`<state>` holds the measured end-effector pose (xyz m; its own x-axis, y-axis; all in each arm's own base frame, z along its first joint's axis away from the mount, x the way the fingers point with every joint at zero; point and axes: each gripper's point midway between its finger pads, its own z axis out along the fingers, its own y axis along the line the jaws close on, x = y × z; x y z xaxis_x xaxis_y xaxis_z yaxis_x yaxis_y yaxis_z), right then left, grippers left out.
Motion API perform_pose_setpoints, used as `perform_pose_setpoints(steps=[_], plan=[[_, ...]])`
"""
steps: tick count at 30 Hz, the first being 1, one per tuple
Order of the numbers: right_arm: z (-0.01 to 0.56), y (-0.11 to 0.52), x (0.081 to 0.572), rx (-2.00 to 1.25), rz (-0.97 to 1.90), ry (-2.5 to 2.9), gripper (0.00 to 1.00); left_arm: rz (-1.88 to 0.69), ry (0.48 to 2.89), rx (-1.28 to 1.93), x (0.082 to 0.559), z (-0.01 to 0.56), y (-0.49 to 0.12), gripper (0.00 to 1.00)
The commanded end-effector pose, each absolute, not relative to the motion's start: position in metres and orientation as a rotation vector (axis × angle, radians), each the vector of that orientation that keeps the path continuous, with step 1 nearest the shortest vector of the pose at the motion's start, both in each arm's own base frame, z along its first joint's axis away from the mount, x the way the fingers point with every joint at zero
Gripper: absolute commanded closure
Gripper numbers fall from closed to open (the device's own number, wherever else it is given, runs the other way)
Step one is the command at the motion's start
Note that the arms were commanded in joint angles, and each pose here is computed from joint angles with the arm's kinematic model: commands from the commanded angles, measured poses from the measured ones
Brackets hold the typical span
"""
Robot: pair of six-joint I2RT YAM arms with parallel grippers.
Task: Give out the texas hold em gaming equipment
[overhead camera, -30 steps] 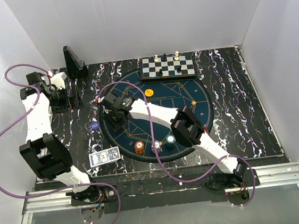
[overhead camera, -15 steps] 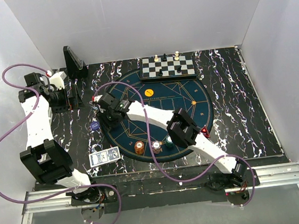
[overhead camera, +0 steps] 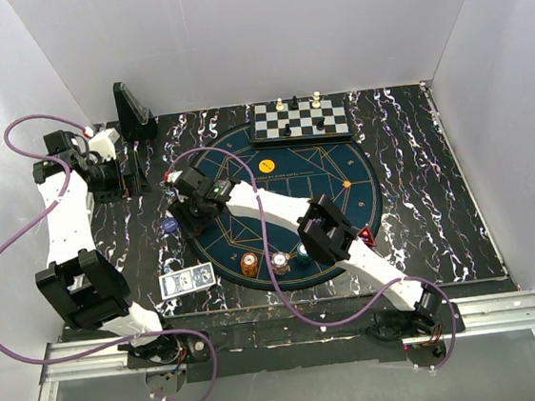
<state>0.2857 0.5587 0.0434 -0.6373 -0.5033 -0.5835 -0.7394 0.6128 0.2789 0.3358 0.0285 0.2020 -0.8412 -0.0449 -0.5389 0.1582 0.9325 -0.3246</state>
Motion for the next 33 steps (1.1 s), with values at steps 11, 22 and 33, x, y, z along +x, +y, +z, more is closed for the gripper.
perform_pose_setpoints(steps=[11, 22, 33], plan=[[0.139, 0.539, 0.318, -0.87, 0.713, 2.26, 0.29, -0.472, 2.461, 0.085, 0.334, 0.23, 0.027, 0.02], [0.188, 0.455, 0.255, -0.947, 0.708, 2.284, 0.19, -0.46, 2.436, 0.068, 0.332, 0.242, 0.034, 0.02], [0.114, 0.426, 0.17, -1.126, 0.64, 2.429, 0.15, -0.419, 2.433, 0.057, 0.329, 0.245, 0.038, 0.02]])
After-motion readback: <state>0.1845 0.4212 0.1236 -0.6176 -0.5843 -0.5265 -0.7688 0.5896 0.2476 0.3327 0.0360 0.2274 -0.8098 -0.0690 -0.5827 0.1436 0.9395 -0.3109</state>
